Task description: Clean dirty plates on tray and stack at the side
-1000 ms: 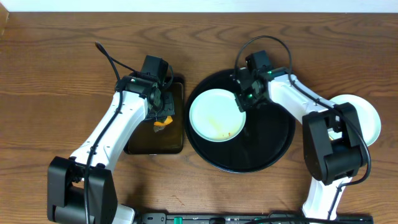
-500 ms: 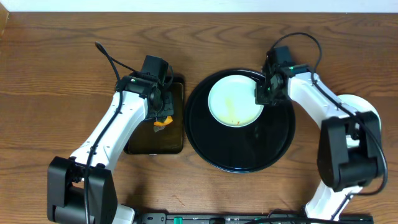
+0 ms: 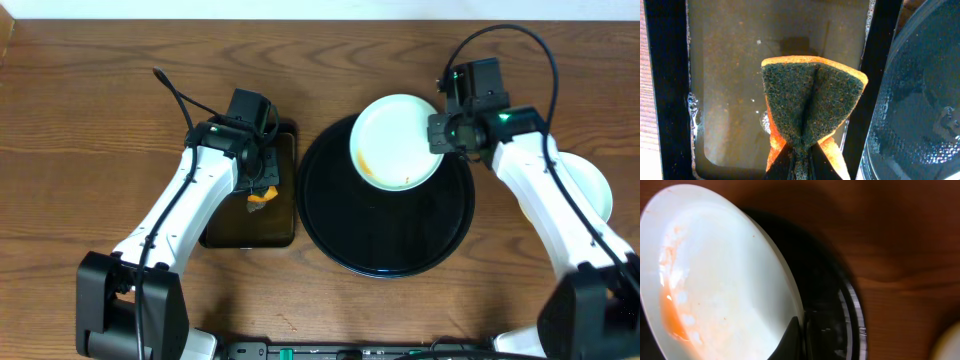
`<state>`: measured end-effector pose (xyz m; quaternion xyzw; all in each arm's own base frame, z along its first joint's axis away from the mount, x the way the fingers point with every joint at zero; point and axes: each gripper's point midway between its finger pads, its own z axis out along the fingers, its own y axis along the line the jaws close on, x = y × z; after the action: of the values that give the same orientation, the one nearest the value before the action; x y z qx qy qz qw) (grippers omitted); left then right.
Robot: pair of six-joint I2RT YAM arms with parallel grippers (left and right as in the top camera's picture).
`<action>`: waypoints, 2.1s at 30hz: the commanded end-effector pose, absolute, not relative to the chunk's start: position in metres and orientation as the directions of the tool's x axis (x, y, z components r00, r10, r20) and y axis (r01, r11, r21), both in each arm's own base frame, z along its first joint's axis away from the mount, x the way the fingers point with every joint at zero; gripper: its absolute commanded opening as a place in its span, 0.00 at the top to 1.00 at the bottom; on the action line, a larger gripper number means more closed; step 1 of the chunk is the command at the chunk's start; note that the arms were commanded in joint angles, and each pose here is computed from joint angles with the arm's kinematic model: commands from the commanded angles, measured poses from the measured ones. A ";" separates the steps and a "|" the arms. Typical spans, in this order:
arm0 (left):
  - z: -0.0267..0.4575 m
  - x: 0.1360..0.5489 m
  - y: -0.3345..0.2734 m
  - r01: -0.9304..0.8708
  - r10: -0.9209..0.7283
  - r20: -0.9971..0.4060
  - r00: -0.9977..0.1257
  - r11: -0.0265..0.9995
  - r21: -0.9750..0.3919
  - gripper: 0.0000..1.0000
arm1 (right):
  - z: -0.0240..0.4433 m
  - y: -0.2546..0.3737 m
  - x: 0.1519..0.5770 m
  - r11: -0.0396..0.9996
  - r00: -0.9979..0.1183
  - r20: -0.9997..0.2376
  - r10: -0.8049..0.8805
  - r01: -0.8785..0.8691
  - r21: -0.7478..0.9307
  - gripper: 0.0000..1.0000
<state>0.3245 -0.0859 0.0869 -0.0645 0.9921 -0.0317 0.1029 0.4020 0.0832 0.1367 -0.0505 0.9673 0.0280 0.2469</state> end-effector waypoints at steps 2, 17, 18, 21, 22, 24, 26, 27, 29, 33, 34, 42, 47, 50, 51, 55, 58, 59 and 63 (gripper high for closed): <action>0.084 0.326 -0.083 -0.118 -0.129 -0.203 -0.971 0.991 -0.065 0.92 | 0.172 0.062 0.398 0.984 -0.818 -0.547 -0.175 -0.124 -0.130 0.99; 0.086 0.331 -0.085 -0.117 -0.130 -0.221 -0.966 0.990 -0.073 0.92 | 0.228 0.098 0.375 0.755 -0.684 -0.514 -0.518 -0.084 -0.650 0.99; 0.086 0.331 -0.085 -0.117 -0.130 -0.224 -0.966 0.990 -0.074 0.92 | 0.235 0.100 0.373 0.730 -0.671 -0.514 -0.534 -0.059 -0.681 0.99; 0.086 0.331 -0.085 -0.116 -0.130 -0.224 -0.966 0.990 -0.074 0.92 | 0.250 0.109 0.367 0.676 -0.638 -0.520 -0.568 -0.002 -0.737 0.99; 0.086 0.331 -0.085 -0.117 -0.131 -0.224 -0.966 0.990 -0.074 0.92 | 0.252 0.110 0.366 0.672 -0.635 -0.521 -0.571 0.004 -0.741 0.99; 0.086 0.331 -0.085 -0.116 -0.130 -0.225 -0.966 0.990 -0.074 0.92 | 0.256 0.114 0.365 0.664 -0.624 -0.528 -0.577 0.018 -0.748 0.99; 0.086 0.331 -0.085 -0.116 -0.130 -0.225 -0.966 0.990 -0.074 0.92 | 0.256 0.114 0.366 0.669 -0.621 -0.535 -0.573 0.023 -0.743 0.99; 0.086 0.331 -0.085 -0.116 -0.130 -0.225 -0.966 0.990 -0.074 0.92 | 0.256 0.114 0.366 0.673 -0.621 -0.540 -0.568 0.027 -0.739 0.99; 0.086 0.331 -0.085 -0.116 -0.130 -0.225 -0.966 0.990 -0.074 0.92 | 0.256 0.114 0.366 0.691 -0.620 -0.562 -0.547 0.045 -0.721 0.99; 0.086 0.332 -0.082 -0.116 -0.126 -0.232 -0.965 0.992 -0.057 0.92 | 0.242 0.105 0.367 0.783 -0.653 -0.630 -0.421 0.089 -0.616 0.99; 0.086 0.334 -0.075 -0.125 -0.126 -0.245 -0.961 0.992 -0.020 0.92 | 0.236 0.100 0.368 0.806 -0.671 -0.634 -0.385 0.091 -0.585 0.99; 0.075 0.344 -0.057 -0.128 -0.097 -0.274 -0.957 0.987 0.096 0.92 | 0.202 0.038 0.369 0.892 -0.788 -0.612 -0.074 0.222 -0.394 0.99; 0.049 0.345 -0.057 -0.118 -0.089 -0.219 -0.972 0.986 0.120 0.92 | 0.189 -0.022 0.360 0.859 -0.806 -0.575 0.141 0.388 -0.333 0.99; 0.033 0.343 -0.057 -0.112 -0.087 -0.178 -0.980 0.984 0.136 0.92 | 0.184 -0.065 0.349 0.816 -0.797 -0.547 0.257 0.482 -0.318 0.99; 0.030 0.342 -0.057 -0.111 -0.086 -0.169 -0.982 0.984 0.140 0.92 | 0.182 -0.076 0.346 0.804 -0.792 -0.538 0.288 0.506 -0.314 0.99; 0.024 0.342 -0.057 -0.094 -0.071 -0.156 -0.985 0.985 0.146 0.92 | 0.176 -0.113 0.332 0.759 -0.759 -0.508 0.408 0.591 -0.273 0.99; 0.023 0.342 -0.056 -0.095 -0.072 -0.155 -0.985 0.985 0.146 0.84 | 0.171 -0.140 0.320 0.718 -0.715 -0.482 0.506 0.659 -0.224 0.99; 0.023 0.342 -0.056 -0.095 -0.072 -0.154 -0.985 0.985 0.146 0.83 | 0.170 -0.147 0.317 0.707 -0.703 -0.476 0.528 0.675 -0.213 0.99; 0.025 0.339 -0.059 -0.092 -0.073 -0.139 -0.988 0.987 0.130 0.49 | 0.166 -0.174 0.300 0.647 -0.647 -0.455 0.612 0.741 -0.183 0.99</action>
<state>0.3418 -0.0620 0.0245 -0.0436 0.9943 0.0647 0.0729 0.3083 -0.1642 0.1630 0.3467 0.8995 -0.1993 0.1758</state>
